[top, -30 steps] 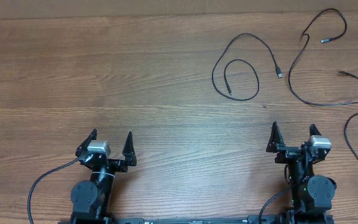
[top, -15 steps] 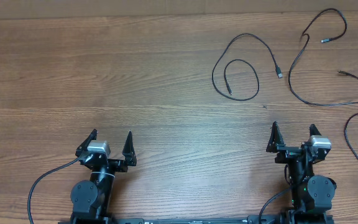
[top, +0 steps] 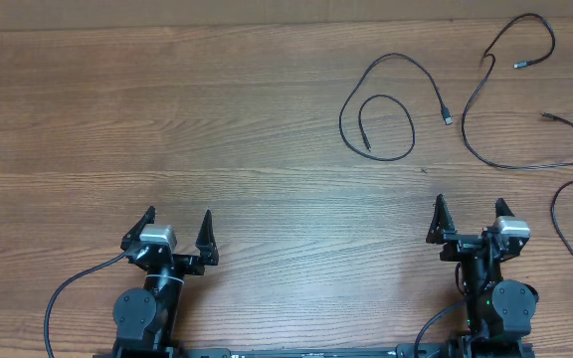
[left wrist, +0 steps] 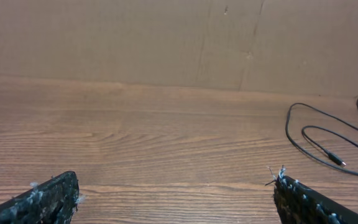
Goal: Untangle cables
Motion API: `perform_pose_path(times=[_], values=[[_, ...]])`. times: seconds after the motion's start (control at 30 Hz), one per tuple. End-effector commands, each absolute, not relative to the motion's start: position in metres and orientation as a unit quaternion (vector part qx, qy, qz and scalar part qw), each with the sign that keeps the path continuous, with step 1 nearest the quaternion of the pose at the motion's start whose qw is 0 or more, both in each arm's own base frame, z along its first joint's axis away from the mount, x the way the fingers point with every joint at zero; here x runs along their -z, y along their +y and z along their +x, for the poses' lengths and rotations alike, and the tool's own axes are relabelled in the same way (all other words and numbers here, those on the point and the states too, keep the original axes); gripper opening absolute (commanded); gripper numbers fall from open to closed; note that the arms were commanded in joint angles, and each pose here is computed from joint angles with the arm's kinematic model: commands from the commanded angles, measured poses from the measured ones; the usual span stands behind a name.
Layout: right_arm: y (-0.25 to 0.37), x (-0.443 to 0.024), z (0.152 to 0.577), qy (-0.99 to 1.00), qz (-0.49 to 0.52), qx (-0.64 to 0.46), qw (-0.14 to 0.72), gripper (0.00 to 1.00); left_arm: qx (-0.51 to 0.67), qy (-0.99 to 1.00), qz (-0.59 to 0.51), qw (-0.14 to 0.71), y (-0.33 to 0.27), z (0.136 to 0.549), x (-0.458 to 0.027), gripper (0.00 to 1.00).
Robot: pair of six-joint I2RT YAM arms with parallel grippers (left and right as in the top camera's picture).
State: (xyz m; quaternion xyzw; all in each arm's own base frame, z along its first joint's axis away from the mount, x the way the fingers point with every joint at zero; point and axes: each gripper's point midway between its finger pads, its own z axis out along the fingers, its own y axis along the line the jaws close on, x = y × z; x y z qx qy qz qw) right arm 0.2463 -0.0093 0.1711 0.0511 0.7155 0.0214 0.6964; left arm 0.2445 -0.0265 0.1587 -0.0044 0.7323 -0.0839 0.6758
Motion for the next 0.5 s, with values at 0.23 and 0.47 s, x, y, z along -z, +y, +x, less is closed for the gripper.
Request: perform_pose_path(times=[0.23, 0.47], values=[[-0.0094, -0.1699, 0.2463, 0.713, 0.049, -0.021, 0.699, 1.00, 0.075, 0.734, -0.002, 0.675, -0.0249, 0.2449, -0.1558, 1.00], [-0.0094, -0.1699, 0.2463, 0.713, 0.049, -0.021, 0.699, 1.00, 0.075, 0.734, -0.002, 0.675, -0.0249, 0.2449, -0.1559, 0.99]])
